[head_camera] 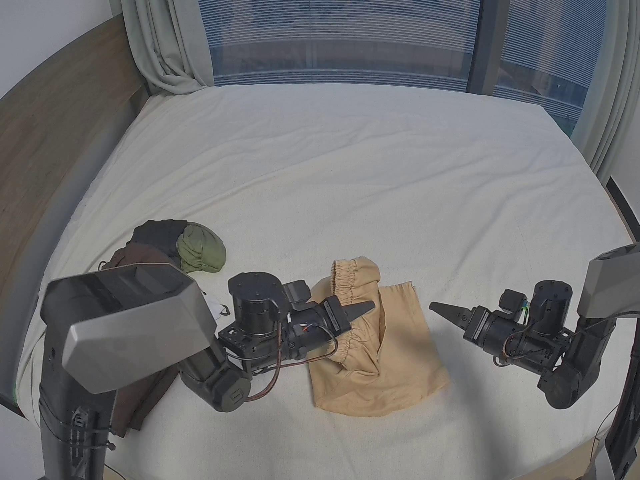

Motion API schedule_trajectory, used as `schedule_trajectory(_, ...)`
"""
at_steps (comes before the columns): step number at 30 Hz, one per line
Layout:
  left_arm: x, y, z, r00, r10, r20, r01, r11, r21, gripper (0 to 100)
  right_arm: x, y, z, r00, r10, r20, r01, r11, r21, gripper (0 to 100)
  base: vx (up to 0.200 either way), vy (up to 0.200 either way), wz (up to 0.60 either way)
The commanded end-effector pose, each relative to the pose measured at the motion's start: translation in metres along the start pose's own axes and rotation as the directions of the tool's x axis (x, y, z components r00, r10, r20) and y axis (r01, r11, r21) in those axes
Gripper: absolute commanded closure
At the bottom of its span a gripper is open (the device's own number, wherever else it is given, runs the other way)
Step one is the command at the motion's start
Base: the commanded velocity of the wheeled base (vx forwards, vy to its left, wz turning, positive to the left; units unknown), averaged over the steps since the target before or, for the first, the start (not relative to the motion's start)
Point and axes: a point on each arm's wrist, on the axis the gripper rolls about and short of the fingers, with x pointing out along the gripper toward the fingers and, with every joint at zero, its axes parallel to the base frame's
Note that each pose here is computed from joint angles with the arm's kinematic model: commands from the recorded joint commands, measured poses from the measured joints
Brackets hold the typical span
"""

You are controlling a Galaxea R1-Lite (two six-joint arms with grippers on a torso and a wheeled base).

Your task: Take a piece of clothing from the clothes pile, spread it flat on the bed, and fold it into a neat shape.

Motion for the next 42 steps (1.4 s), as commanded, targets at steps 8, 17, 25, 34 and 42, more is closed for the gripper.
schedule_trajectory(8,0.029,0.018,-0.023,0.999,0.021,-0.05,-0.021,1.0,-0.012,100,0.002,-0.003,0.004,1.0,-0.004,0.016,0.004,1.0,0.002,0,0.0,0.0,0.0)
schedule_trajectory(17,0.035,0.018,-0.026,0.998,0.032,-0.06,-0.033,0.999,-0.015,100,0.002,-0.004,0.004,1.0,-0.005,0.017,0.005,1.0,0.002,0,0.0,0.0,0.0)
schedule_trajectory(25,0.04,0.02,-0.025,0.998,0.049,-0.031,-0.049,0.999,-0.011,0,0.002,-0.003,0.005,1.0,-0.001,0.022,0.001,1.0,0.0,0,0.0,0.0,0.0)
schedule_trajectory(34,0.032,0.027,-0.026,0.995,0.096,-0.01,-0.096,0.995,0.013,0,0.002,-0.004,0.003,1.0,-0.008,0.012,0.008,1.0,0.004,0,0.0,0.0,0.0)
schedule_trajectory(42,0.003,0.013,-0.014,0.992,0.125,0.002,-0.125,0.991,0.039,0,0.0,-0.002,-0.003,1.0,-0.009,-0.012,0.009,1.0,0.005,0,0.0,0.0,0.0)
